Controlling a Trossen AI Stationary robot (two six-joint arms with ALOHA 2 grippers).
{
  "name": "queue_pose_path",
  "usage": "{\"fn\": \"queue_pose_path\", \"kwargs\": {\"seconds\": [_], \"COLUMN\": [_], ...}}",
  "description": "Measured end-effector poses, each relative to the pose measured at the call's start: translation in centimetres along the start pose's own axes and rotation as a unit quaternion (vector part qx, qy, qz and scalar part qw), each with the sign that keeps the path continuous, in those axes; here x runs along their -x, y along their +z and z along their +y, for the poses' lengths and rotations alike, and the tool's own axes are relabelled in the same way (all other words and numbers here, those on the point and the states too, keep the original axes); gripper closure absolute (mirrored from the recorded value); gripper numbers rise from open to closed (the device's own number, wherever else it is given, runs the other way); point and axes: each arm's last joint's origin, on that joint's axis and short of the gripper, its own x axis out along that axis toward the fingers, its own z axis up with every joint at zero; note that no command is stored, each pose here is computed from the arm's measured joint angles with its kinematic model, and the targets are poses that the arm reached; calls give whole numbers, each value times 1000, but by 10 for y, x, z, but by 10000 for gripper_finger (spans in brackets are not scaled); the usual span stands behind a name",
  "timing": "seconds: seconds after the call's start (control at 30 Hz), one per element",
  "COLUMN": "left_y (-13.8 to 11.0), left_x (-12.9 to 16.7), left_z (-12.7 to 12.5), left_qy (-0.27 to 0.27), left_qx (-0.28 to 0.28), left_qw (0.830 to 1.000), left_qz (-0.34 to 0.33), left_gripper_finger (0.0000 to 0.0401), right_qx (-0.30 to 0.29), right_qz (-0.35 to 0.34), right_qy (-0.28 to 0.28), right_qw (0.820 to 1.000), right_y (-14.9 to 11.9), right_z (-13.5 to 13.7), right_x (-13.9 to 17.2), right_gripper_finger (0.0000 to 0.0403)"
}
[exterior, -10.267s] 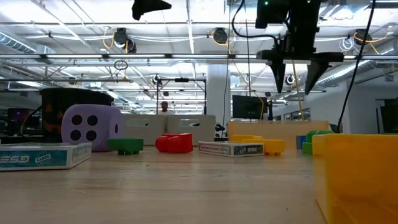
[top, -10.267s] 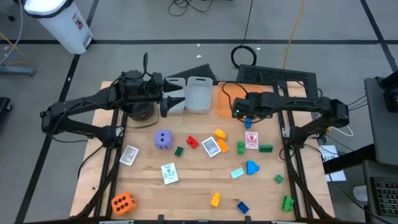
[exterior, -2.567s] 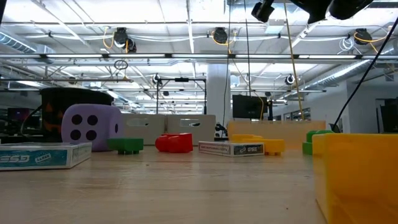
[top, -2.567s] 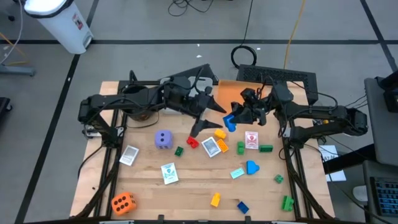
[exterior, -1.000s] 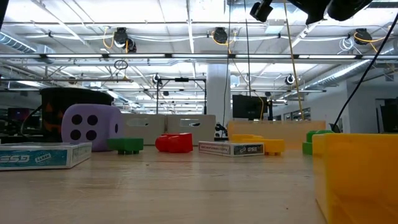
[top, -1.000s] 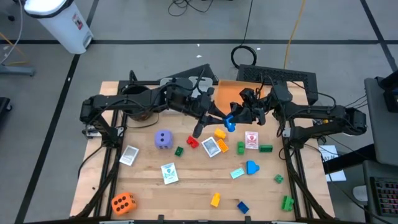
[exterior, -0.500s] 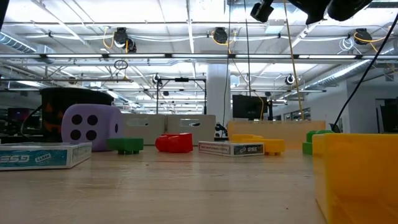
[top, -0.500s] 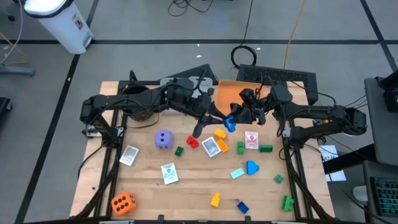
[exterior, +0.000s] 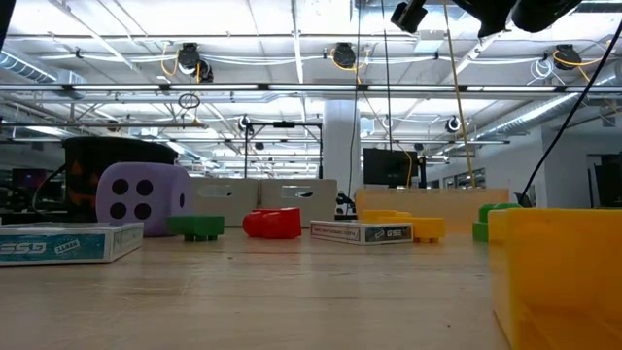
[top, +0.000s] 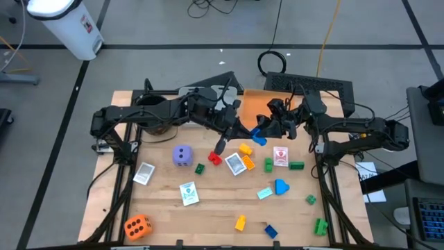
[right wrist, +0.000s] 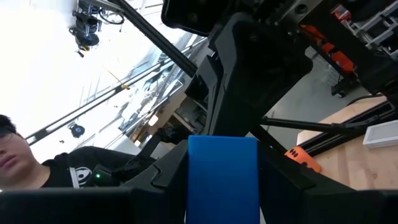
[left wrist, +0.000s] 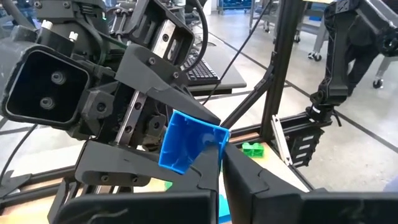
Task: Pick & Place Toys
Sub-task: Put the blue gamepiece into the right gray bin
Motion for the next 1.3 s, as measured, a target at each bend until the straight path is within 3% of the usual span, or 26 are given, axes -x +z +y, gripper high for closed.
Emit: {"fn": "queue_pose_path", "kwargs": {"seconds": [0.37,0.83,1.07,1.3], "left_y": [0,0,0,-2], "left_x": [2,6,9,17], "left_z": [3,11,16,30], "left_qy": [-17,-24,-38,-56], "left_qx": [20,34,49,87], "left_qw": [1000,999,998,995], "left_qz": [-3,-9,-10,-12], "left_gripper_finger": [399,400,400,400], "right_qx": [-1,3,14,23], "right_qz": [-15,-51,-82,-135], "right_qy": [-9,-36,-46,-55], "right_qw": [1000,998,995,989], "right_y": [1,8,21,40], "right_z": [-1,-5,-8,-9], "right_x": [0,7,19,40], "right_gripper_finger": [232,160,133,134]}}
